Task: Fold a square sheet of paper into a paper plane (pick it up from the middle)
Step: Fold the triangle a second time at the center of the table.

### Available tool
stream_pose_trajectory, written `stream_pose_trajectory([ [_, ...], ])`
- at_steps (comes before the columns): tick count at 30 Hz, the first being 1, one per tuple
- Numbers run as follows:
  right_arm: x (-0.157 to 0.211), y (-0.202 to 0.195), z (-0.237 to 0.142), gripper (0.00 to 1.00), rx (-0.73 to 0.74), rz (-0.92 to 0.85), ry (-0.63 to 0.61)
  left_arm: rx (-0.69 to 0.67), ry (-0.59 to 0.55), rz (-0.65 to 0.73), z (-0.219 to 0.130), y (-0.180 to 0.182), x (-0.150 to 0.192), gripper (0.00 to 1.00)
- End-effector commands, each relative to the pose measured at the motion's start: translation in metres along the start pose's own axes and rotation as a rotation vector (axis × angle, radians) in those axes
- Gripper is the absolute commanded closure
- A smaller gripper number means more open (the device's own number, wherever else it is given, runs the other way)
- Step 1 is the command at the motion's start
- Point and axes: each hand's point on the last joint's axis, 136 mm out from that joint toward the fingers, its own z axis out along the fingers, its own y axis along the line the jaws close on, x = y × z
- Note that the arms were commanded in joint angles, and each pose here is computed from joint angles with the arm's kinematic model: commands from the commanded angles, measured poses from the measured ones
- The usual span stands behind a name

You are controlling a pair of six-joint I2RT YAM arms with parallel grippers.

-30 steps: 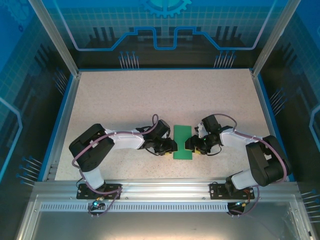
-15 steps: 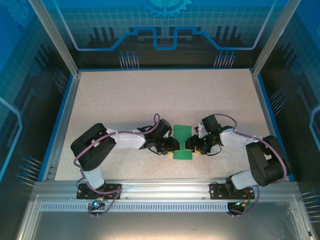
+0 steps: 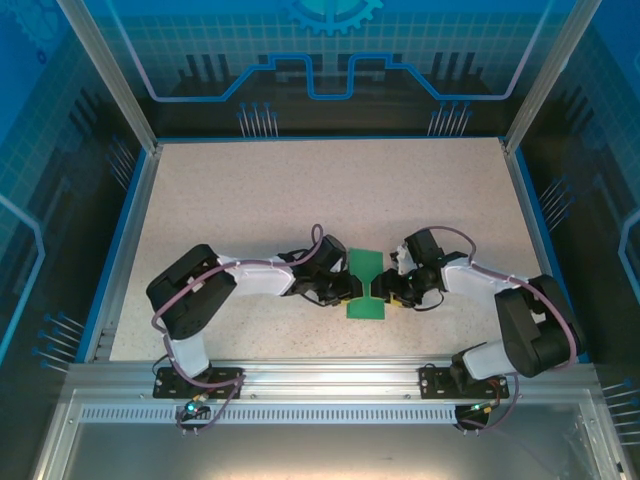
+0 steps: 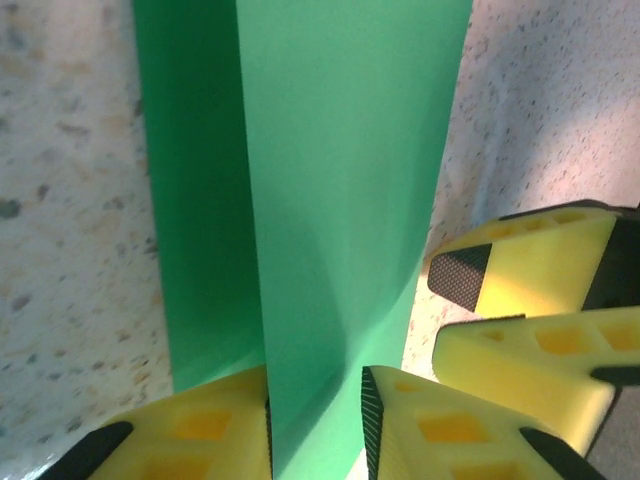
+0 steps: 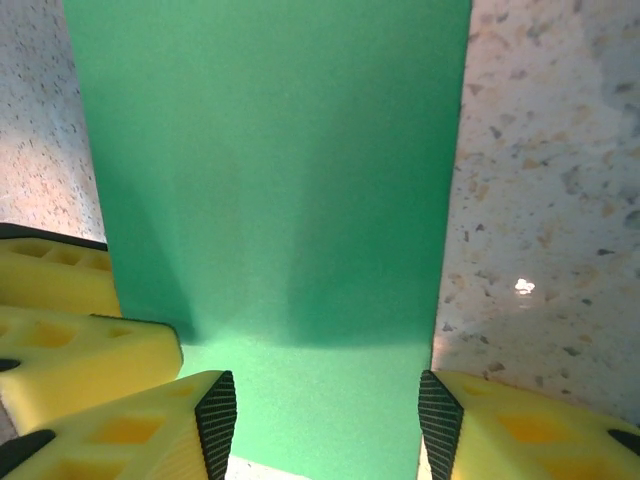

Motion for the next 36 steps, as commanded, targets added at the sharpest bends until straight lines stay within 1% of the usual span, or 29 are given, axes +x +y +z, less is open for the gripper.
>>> stream_pose_trajectory([
  [1, 0.003, -0.01, -0.008, 0.45, 0.043, 0.018, -0.016, 0.025, -0.008, -0.013, 0.003, -0.011, -0.01, 0.77],
  [7, 0.002, -0.017, -0.022, 0.45, 0.09, 0.028, -0.061, -0.004, -0.03, -0.012, -0.005, -0.005, -0.014, 0.92],
  [9, 0.002, -0.015, -0.025, 0.44, 0.092, 0.024, -0.067, -0.008, -0.041, -0.014, -0.01, -0.003, -0.017, 0.92],
  [11, 0.002, -0.014, -0.027, 0.44, 0.086, 0.022, -0.068, 0.001, -0.048, -0.008, -0.017, -0.004, -0.018, 0.89],
  [12, 0.002, -0.013, -0.027, 0.43, 0.084, 0.022, -0.068, 0.003, -0.049, -0.002, -0.019, -0.004, -0.018, 0.87],
  [13, 0.002, -0.012, -0.027, 0.43, 0.08, 0.02, -0.067, 0.003, -0.043, 0.004, -0.02, -0.005, -0.017, 0.82],
  [16, 0.001, -0.011, -0.026, 0.43, 0.074, 0.021, -0.066, 0.023, -0.028, 0.028, -0.021, -0.011, -0.016, 0.82],
  [18, 0.001, -0.01, -0.026, 0.43, 0.07, 0.02, -0.066, 0.03, -0.024, 0.027, -0.019, -0.012, -0.016, 0.8],
  [21, 0.001, -0.009, -0.026, 0.43, 0.064, 0.021, -0.063, 0.052, -0.019, 0.029, -0.016, -0.016, -0.017, 0.82],
  [25, 0.001, -0.009, -0.026, 0.43, 0.062, 0.02, -0.063, 0.068, -0.016, 0.032, -0.015, -0.019, -0.018, 0.91],
  [29, 0.003, -0.009, -0.025, 0.43, 0.056, 0.02, -0.057, 0.055, -0.024, 0.049, -0.022, -0.02, -0.017, 1.0],
  [36, 0.001, -0.002, -0.027, 0.43, 0.026, 0.02, -0.068, 0.039, -0.066, 0.103, -0.052, -0.028, -0.015, 1.0],
])
